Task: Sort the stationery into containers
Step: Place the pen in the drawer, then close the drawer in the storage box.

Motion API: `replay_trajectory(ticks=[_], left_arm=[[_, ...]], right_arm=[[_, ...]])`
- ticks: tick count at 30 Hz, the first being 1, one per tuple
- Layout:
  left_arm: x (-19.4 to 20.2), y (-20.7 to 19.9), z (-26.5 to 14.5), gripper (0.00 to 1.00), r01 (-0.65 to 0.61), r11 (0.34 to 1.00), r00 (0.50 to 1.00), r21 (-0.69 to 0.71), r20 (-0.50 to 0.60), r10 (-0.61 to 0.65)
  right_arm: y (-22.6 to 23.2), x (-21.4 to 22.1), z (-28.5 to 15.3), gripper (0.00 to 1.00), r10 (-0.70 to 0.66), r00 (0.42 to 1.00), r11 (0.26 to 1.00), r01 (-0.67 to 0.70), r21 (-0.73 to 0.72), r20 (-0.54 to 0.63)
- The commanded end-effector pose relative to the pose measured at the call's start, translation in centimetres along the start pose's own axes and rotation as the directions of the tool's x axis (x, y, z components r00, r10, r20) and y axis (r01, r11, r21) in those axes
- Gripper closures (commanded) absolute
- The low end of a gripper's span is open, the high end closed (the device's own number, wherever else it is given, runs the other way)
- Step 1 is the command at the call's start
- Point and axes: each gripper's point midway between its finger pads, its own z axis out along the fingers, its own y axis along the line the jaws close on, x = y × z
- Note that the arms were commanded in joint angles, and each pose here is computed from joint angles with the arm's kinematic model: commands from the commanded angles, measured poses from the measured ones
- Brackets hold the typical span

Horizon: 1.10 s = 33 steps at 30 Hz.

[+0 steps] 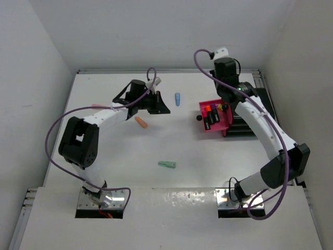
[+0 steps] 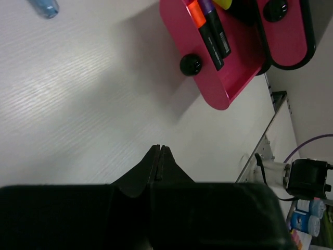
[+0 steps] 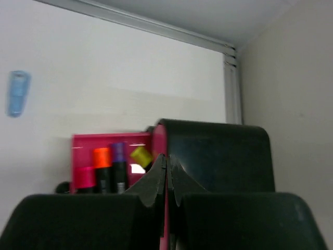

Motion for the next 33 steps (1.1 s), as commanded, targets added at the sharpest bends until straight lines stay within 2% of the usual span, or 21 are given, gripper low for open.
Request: replay_trajectory(ticks=[1,7,14,23,33], left_arm=[[-1.9,-2.6,2.7,1.0,0.025,0.996,0.997,0.08,0.077,-0.031],[-0.5,-3.5,7.6,1.0,0.063,0.993,0.997,0.099,0.041,-0.067],[-0.3,-4.5,11.2,1.0,0.085,0.988,0.995,0.129,0.039,-0.09],[-1.3,-4.7,14.9,1.0,0.09,0.992,0.992,0.083,0.078,-0.097],[0.7,-4.6,18.0,1.0,0.099,0.992,0.995,0.073,0.028,-0.101]], right_arm=[[-2.8,3.2,1.6,1.0,-0.011,0.998,0.997,0.016,0.075,-0.058],[-6.1,5.8,2.6,1.0,0.031,0.992,0.989,-0.013,0.144,-0.124],[-8.4,8.1,3.3,1.0,0.058,0.981,0.986,-0.028,0.164,-0.184],[-8.2,11.9,4.4,1.0,0.044,0.954,0.991,-0.005,0.132,-0.296],[-6.6,15.9,5.4,1.0,0.109,0.897,0.994,-0.102,0.04,-0.428]])
